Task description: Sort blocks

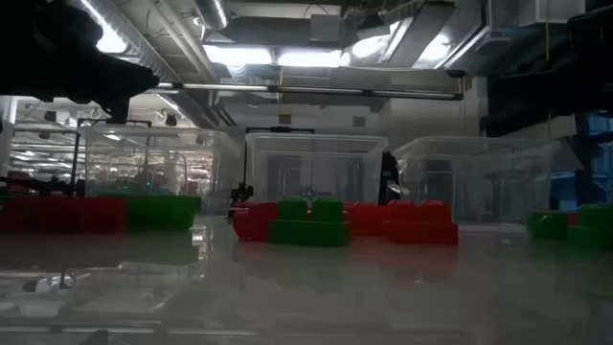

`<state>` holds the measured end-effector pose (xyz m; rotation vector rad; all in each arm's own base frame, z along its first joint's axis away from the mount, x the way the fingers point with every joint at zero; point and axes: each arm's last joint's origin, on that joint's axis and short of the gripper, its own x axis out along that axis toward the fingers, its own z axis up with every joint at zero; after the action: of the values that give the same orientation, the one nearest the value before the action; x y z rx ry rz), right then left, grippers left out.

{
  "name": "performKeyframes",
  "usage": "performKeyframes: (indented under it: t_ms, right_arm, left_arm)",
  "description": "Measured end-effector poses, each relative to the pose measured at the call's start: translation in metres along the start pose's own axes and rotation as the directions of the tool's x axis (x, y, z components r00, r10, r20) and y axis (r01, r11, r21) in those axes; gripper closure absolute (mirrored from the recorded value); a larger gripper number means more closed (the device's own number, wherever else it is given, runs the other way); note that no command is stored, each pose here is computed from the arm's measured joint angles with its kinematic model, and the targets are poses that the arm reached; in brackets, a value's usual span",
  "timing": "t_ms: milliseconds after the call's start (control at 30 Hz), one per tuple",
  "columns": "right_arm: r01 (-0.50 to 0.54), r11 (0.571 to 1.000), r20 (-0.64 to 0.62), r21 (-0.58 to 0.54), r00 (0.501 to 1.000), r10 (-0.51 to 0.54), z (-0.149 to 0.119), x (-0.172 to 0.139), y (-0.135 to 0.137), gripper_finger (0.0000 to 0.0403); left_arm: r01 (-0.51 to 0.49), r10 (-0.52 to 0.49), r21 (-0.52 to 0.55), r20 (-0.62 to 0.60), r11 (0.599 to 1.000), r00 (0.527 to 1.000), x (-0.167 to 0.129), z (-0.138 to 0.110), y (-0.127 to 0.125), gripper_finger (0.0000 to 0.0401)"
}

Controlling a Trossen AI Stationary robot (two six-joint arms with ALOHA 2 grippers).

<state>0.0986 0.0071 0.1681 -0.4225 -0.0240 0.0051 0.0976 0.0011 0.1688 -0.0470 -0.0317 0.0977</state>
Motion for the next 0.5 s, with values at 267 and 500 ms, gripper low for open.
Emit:
performKeyframes:
  t_ms: [267,500]
  right_arm:
    - [0.0,1.0,0.0,0.0,1.0,0.0,0.0,0.0,0.0,0.0384]
    - [0.0,1.0,0.0,0.0,1.0,0.0,0.0,0.0,0.0,0.0384]
  left_arm:
    - [0.0,0.0,0.0,0.0,1.0,1.0,0.0,0.0001,0.0,0.0329]
    - [0.0,0.0,0.0,0.0,1.0,1.0,0.0,0.0001,0.0,0.0329]
